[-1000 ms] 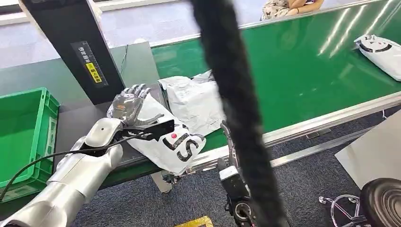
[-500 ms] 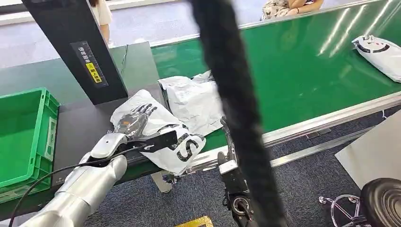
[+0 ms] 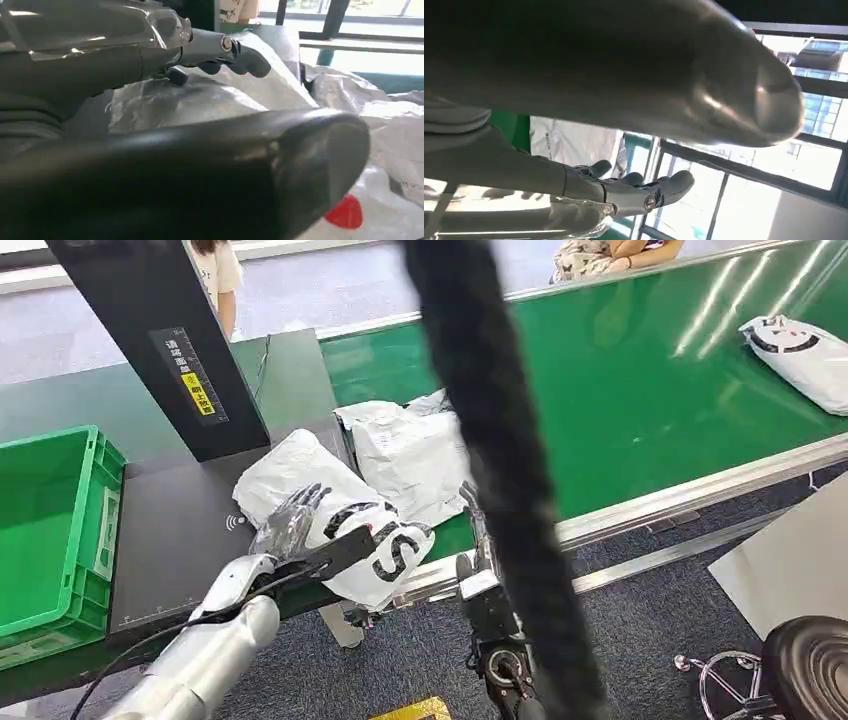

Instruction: Moved the parcel from conveyor to table for the left to box.

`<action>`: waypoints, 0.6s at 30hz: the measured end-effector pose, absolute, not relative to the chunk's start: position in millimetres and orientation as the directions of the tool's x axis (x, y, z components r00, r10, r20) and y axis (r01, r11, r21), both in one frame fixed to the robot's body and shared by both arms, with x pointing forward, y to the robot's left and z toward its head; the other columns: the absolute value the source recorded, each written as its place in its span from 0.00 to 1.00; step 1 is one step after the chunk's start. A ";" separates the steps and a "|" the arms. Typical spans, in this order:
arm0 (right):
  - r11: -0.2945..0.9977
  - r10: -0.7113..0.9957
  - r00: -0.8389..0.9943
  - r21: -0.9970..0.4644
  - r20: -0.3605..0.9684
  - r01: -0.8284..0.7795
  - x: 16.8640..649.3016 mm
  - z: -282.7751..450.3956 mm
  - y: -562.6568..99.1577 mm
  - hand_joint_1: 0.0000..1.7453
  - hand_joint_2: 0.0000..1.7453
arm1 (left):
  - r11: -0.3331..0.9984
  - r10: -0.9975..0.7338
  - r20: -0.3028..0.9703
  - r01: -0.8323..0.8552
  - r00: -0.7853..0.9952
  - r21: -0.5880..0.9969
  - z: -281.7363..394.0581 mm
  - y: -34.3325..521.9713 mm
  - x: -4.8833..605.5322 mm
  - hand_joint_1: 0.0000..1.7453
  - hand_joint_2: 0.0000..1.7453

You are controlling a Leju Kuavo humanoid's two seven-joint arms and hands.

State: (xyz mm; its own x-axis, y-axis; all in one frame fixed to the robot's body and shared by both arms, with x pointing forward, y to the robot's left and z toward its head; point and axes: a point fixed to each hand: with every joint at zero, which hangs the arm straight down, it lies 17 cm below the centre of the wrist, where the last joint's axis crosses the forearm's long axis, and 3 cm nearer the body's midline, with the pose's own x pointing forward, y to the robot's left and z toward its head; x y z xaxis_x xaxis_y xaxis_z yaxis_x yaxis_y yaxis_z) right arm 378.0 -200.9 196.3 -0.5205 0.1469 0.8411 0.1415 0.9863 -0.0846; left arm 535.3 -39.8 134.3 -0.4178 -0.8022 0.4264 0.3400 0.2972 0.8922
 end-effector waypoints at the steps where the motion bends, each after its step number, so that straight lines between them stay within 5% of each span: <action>1: 0.987 0.143 -0.522 -0.082 0.841 0.138 379.0 197.0 -200.1 0.00 0.00 | 0.317 -0.798 0.442 0.338 -0.411 0.886 131.7 -38.3 534.4 0.00 0.00; 18: 0.992 0.098 -0.519 -0.045 0.849 0.114 391.2 198.8 -197.7 0.00 0.00 | 0.496 -0.760 0.586 0.332 -0.280 0.802 93.0 -11.8 522.6 0.00 0.00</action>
